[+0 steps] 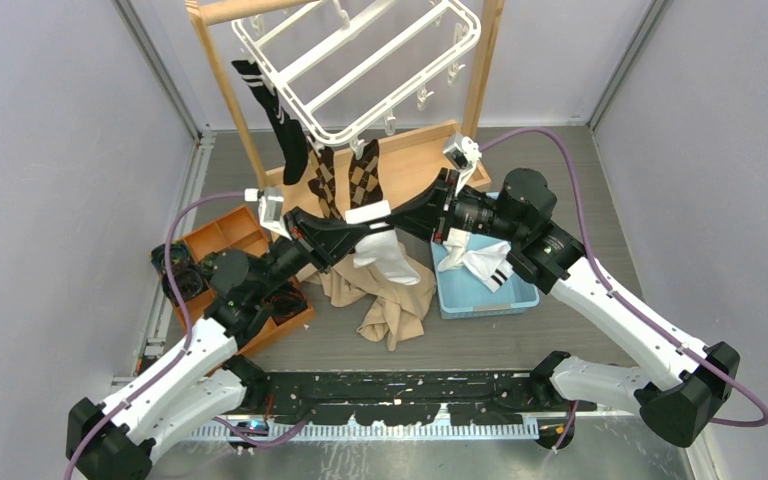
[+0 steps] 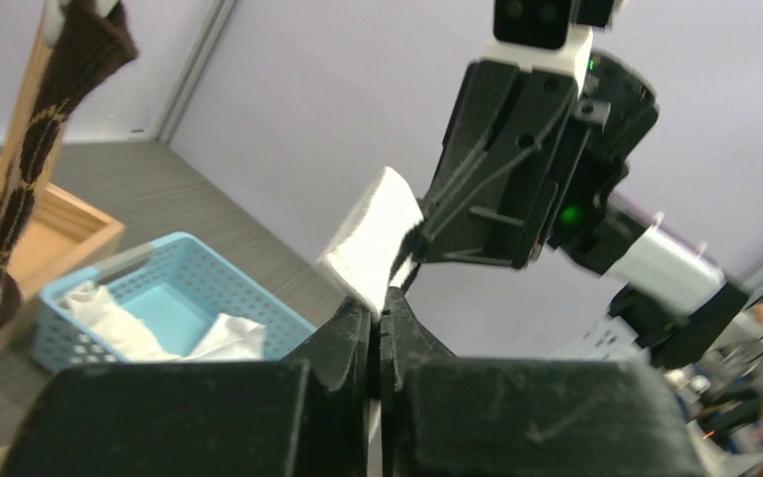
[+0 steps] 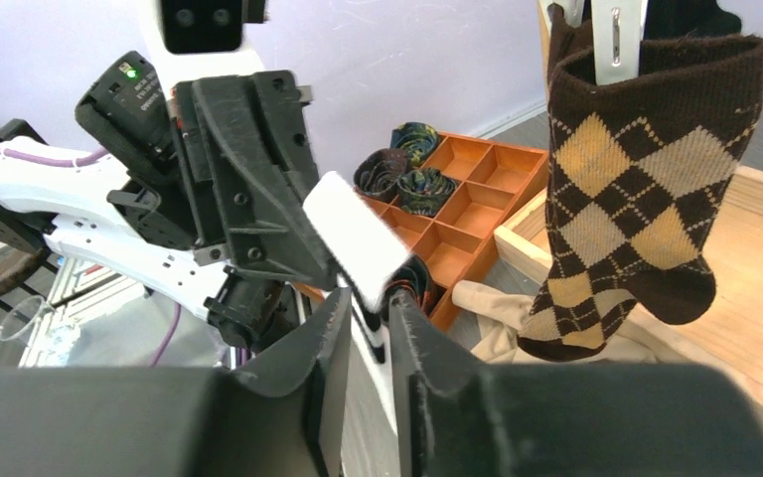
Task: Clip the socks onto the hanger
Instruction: Pick up the sock from the bin.
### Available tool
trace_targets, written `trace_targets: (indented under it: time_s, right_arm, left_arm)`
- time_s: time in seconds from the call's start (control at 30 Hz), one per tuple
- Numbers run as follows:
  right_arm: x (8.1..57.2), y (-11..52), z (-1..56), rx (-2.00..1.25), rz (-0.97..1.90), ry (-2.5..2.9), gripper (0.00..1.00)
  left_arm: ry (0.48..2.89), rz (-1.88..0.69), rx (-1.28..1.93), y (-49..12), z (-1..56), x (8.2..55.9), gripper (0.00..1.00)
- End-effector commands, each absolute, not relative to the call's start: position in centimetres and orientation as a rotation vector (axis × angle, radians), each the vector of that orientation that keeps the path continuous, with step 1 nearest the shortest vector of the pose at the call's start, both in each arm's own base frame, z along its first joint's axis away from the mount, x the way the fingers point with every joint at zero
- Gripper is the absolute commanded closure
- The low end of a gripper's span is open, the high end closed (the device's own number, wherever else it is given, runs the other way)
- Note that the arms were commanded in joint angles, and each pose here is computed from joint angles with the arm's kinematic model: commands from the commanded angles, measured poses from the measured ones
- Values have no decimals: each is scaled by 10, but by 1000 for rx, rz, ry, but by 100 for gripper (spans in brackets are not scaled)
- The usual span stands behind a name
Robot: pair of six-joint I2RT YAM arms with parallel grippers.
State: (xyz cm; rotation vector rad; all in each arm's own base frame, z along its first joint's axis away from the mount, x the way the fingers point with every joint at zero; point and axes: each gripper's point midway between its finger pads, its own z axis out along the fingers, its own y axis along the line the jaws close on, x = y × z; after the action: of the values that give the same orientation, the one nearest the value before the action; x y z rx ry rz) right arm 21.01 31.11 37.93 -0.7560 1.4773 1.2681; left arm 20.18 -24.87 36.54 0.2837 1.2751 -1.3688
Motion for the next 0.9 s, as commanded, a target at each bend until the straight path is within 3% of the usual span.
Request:
trace_targets:
  time_s: [0.0,0.13,0.23,0.53,0.87]
  right_arm:
    - [202,306,407,-749,1266,1372,60]
    - [186,309,400,-859,1259,1257,29]
    - [175,313,395,-937,1250,1202,20]
    - [165,330,397,-1079,1211,1093,20]
    - [163,331,405,-1111,1178,1048,45]
  left_arm:
    - [1138,-1159,577,-242,369,179,100]
    - [1022,-1040,755,-237,371,161,100]
    - [979,-1010,822,-237,376,153,100]
    - [916,-1011,878,-242,390,148,100]
    - [927,-976,830,-239,395,157,100]
